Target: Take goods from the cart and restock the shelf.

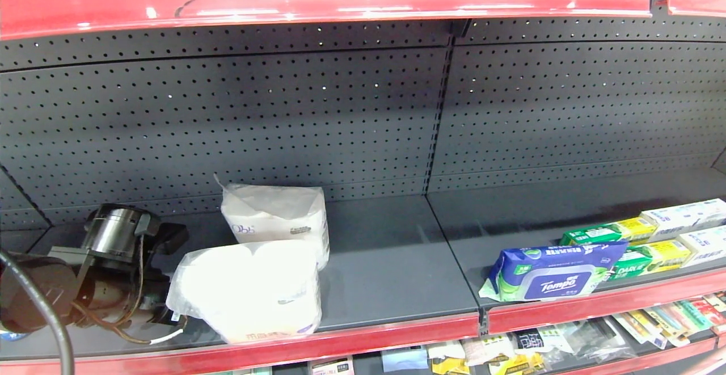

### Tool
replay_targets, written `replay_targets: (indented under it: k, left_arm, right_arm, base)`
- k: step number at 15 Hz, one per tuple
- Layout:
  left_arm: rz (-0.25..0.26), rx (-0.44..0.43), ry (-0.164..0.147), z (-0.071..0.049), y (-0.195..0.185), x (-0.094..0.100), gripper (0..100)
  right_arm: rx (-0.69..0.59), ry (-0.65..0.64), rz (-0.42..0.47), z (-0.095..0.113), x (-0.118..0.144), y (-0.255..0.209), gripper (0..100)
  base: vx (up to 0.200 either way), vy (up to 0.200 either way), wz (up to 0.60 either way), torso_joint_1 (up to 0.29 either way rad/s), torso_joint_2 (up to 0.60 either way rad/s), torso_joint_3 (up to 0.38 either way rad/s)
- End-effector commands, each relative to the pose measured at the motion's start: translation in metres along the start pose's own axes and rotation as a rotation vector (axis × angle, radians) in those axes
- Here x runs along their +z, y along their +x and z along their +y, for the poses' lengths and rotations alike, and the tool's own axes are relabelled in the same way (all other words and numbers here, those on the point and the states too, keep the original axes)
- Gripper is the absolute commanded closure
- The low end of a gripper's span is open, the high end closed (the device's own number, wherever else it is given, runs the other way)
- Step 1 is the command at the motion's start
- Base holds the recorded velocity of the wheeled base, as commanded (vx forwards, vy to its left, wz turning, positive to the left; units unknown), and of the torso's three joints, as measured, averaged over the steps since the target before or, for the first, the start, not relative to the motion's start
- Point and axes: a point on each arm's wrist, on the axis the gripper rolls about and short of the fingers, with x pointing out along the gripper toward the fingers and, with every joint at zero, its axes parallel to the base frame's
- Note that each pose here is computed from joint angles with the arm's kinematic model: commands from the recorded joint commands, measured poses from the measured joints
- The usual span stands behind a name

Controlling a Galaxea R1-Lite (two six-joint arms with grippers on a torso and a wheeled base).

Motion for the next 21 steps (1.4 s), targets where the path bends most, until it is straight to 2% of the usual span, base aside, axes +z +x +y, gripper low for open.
replay_targets:
  k: [1,9,17,18,19,20,21]
  left_arm:
    - [-0.002,0.0,0.001,0.0,0.0,0.001,0]
    - [-0.002,-0.011,0.012,-0.005,0.001,0.002,0]
    - [0.001,-0.011,-0.001,-0.005,0.001,0.001,0]
    - [0.002,-0.004,0.001,-0.003,0.001,0.0,0]
    - [-0.008,0.006,-0.01,0.002,0.0,0.001,0]
    - [-0.033,0.02,-0.008,0.007,-0.002,0.003,0]
    - [-0.06,0.04,0.01,0.013,-0.008,0.003,0]
  right_arm:
    - [0.0,0.0,0.0,0.0,0.0,0.0,0]
    - [0.0,0.0,0.0,0.0,0.0,0.0,0]
    - [0.0,0.0,0.0,0.0,0.0,0.0,0]
    - [0.0,0.0,0.0,0.0,0.0,0.0,0]
    - [0.0,0.0,0.0,0.0,0.0,0.0,0]
    - [0.0,0.0,0.0,0.0,0.0,0.0,0]
    - [-0.001,0.0,0.0,0.0,0.0,0.0,0]
  base:
    - [0.0,0.0,0.0,0.0,0.0,0.0]
    - [0.0,0.0,0.0,0.0,0.0,0.0]
    - [0.0,0.0,0.0,0.0,0.0,0.0]
    - [0.0,0.0,0.0,0.0,0.0,0.0]
    - [0.0,0.0,0.0,0.0,0.0,0.0]
    - [0.0,0.0,0.0,0.0,0.0,0.0]
    - [0.0,0.0,0.0,0.0,0.0,0.0]
